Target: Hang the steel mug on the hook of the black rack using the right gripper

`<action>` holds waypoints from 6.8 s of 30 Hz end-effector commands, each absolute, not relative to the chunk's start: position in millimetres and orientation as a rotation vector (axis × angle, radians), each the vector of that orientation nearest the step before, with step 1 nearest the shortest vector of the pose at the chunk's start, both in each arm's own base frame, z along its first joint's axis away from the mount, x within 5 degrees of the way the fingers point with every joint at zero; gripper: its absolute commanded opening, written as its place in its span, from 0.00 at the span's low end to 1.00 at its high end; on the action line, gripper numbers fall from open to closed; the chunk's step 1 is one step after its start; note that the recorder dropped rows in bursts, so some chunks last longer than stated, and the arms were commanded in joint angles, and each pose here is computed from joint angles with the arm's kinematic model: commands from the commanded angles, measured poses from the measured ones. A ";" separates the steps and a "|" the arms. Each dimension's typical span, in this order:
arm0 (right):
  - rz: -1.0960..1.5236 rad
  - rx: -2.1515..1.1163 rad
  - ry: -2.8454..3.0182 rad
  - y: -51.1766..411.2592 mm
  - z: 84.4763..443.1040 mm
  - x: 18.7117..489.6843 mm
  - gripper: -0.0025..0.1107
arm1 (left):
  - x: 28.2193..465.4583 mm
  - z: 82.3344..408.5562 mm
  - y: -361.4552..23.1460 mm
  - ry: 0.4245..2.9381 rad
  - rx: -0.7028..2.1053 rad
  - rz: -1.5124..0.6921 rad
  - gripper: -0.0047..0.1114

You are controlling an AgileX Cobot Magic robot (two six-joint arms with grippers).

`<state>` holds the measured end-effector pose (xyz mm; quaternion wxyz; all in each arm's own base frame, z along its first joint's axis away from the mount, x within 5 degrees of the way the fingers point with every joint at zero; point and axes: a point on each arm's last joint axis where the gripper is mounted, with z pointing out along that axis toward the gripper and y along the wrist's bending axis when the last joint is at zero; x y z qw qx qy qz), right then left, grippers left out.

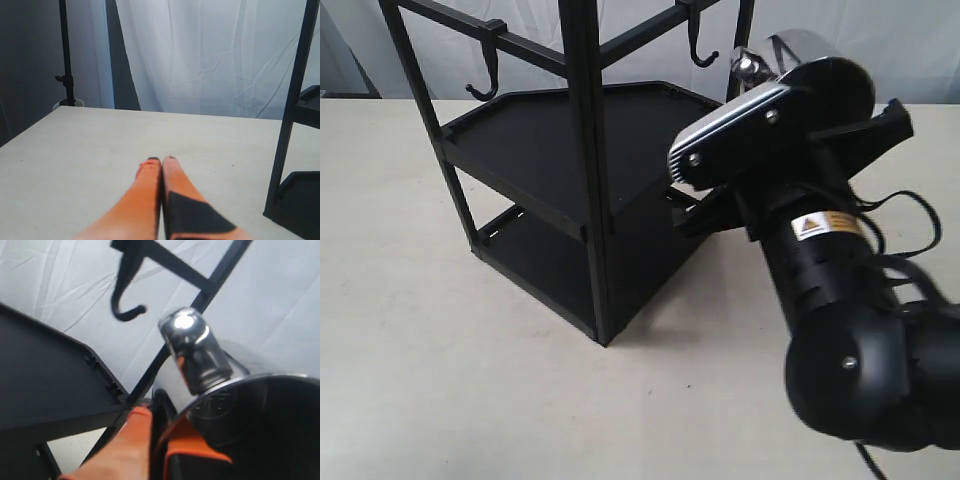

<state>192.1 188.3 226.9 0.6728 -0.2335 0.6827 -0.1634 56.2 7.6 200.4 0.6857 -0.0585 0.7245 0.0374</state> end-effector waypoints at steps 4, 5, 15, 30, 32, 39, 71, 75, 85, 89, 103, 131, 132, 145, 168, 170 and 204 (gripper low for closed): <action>-0.435 -0.513 1.538 213.2 213.3 204.9 0.01 | 56.0 201.6 6.9 1.606 -0.132 0.066 0.05; -0.436 -0.497 1.548 213.0 213.9 205.5 0.01 | 56.0 201.6 6.9 1.606 -0.132 0.066 0.05; -0.389 -0.408 1.532 210.4 239.9 205.0 0.01 | 56.0 201.6 6.9 1.606 -0.132 0.066 0.05; -0.499 -0.455 1.560 225.8 239.4 216.4 0.01 | 56.0 201.6 6.9 1.606 -0.132 0.066 0.05; -0.515 -0.458 1.585 225.1 232.2 216.6 0.01 | 56.0 201.6 6.9 1.606 -0.132 0.066 0.05; -0.481 -0.445 1.593 226.6 220.6 216.8 0.01 | 56.0 201.6 6.9 1.606 -0.132 0.066 0.05; -0.308 -0.490 1.554 250.5 187.1 222.2 0.01 | 56.0 201.6 6.9 1.606 -0.132 0.066 0.05; -0.245 -0.469 1.584 252.4 184.8 221.8 0.01 | 56.0 201.6 6.9 1.606 -0.132 0.066 0.05; -0.238 -0.455 1.596 251.9 184.1 221.8 0.01 | 56.0 201.6 6.9 1.606 -0.132 0.066 0.05; -0.238 -0.455 1.596 251.9 184.1 221.8 0.01 | 56.0 201.6 6.9 1.606 -0.132 0.066 0.05; -0.389 -0.555 1.575 248.4 184.1 222.2 0.01 | 56.0 201.6 6.9 1.606 -0.132 0.066 0.05; -0.397 -0.501 1.596 250.8 183.8 210.7 0.01 | 56.0 201.6 6.9 1.606 -0.132 0.066 0.05; -0.397 -0.501 1.596 250.8 183.8 210.7 0.01 | 56.0 201.6 6.9 1.606 -0.132 0.066 0.05; -0.401 -0.521 1.582 251.9 184.5 210.7 0.01 | 56.0 201.6 6.9 1.606 -0.132 0.066 0.05; -0.477 -0.582 1.616 249.2 181.0 210.3 0.01 | 56.0 201.6 6.9 1.606 -0.132 0.066 0.05; -0.472 -0.576 1.618 249.2 181.0 210.3 0.01 | 56.0 201.6 6.9 1.606 -0.132 0.066 0.05; -0.502 -0.549 1.670 244.9 177.7 209.4 0.39 | 56.0 201.6 6.9 1.606 -0.132 0.066 0.05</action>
